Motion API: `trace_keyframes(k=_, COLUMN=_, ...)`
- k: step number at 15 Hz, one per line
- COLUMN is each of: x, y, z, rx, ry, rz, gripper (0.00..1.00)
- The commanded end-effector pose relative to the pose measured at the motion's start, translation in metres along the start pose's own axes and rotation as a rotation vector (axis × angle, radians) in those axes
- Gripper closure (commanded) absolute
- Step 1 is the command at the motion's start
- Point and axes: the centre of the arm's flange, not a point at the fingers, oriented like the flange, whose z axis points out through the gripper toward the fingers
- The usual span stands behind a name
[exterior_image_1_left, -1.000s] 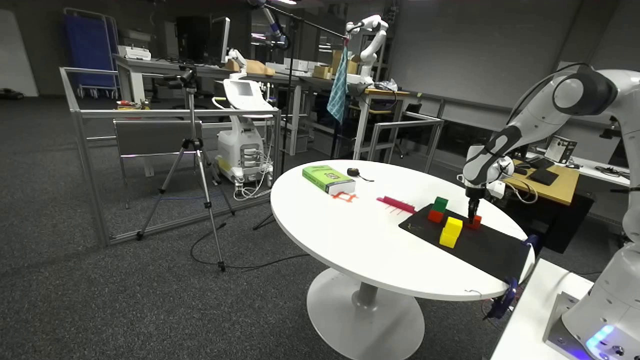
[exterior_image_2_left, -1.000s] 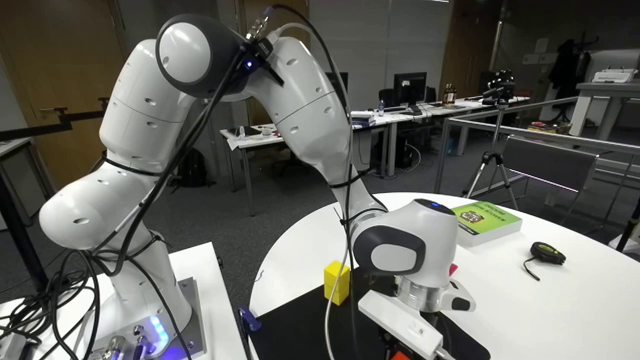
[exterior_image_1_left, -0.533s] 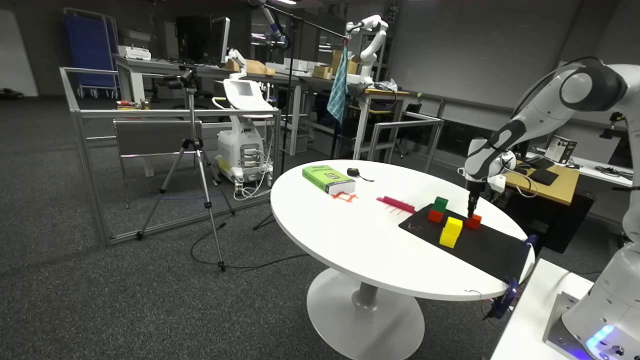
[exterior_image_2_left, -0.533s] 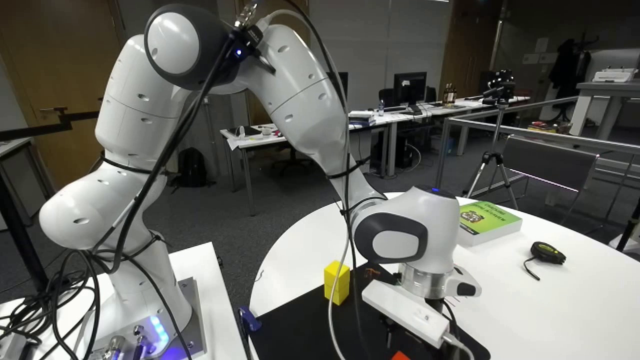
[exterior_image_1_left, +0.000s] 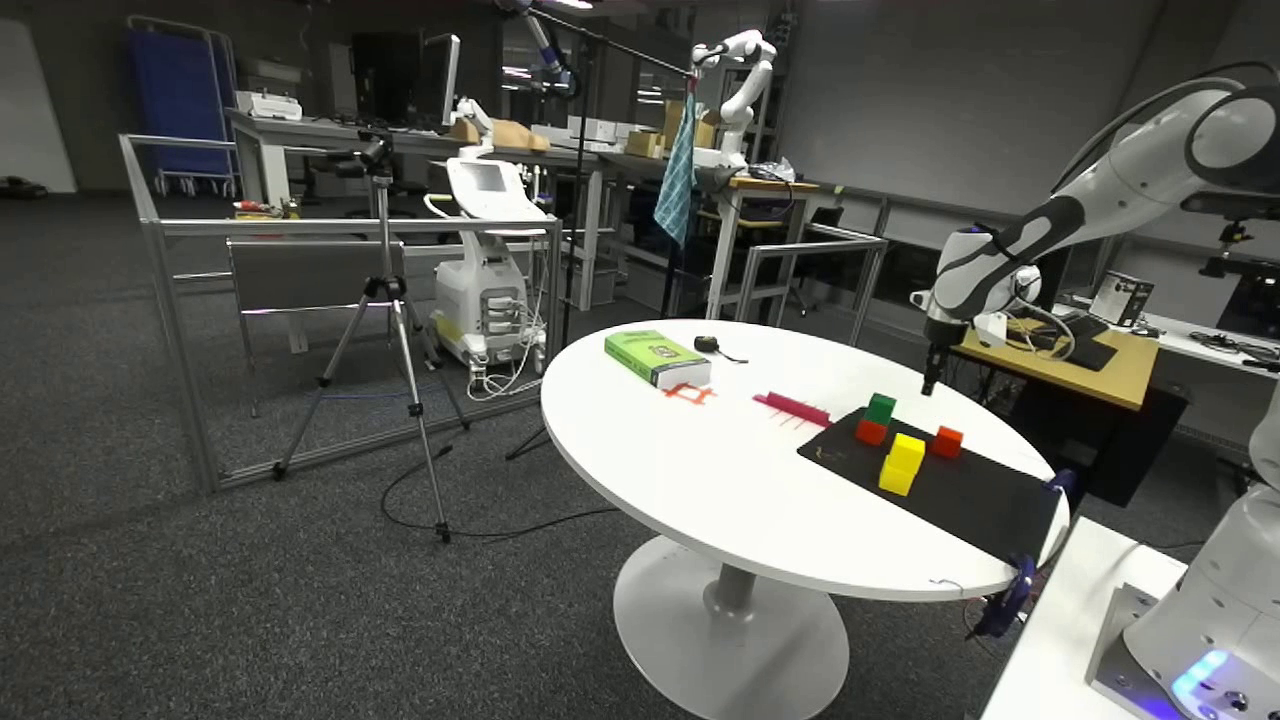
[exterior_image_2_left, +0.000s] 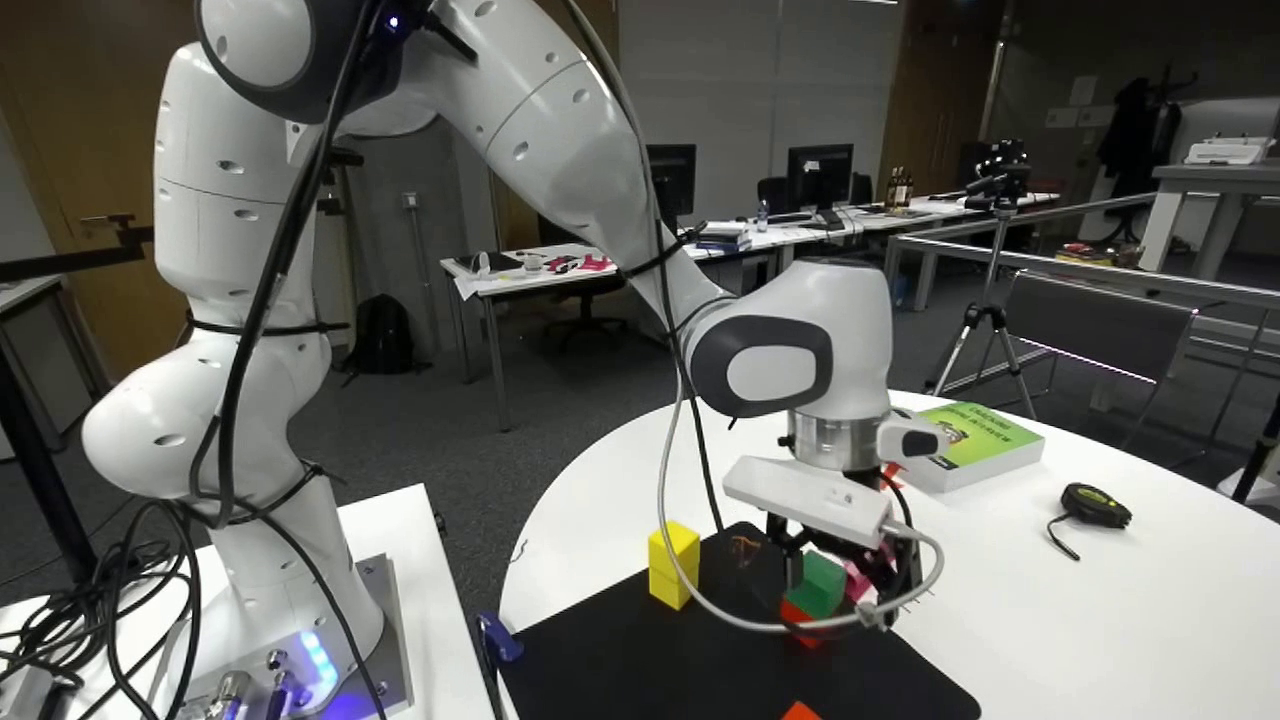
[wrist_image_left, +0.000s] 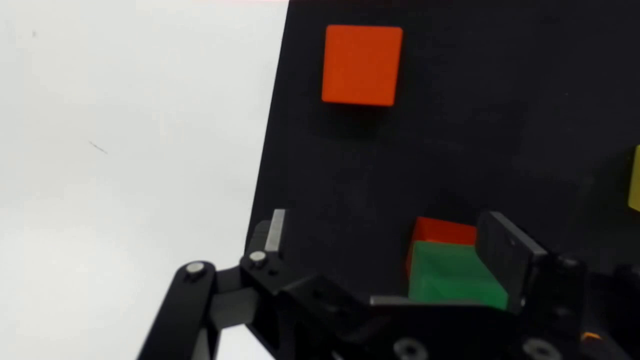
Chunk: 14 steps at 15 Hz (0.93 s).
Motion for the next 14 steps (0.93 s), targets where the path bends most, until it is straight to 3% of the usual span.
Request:
trace_keyframes(k=1, x=0.013, y=-0.039, z=-0.028, rx=-0.001, ry=0.03, rz=-0.039, gripper=0.0)
trace_keyframes(k=6, x=0.039, y=-0.065, z=-0.029, rx=-0.004, ry=0.04, rz=-0.066, gripper=0.0)
trace_keyframes(k=14, x=0.047, y=-0.063, z=-0.012, rx=-0.019, ry=0.044, rz=-0.054, gripper=0.0)
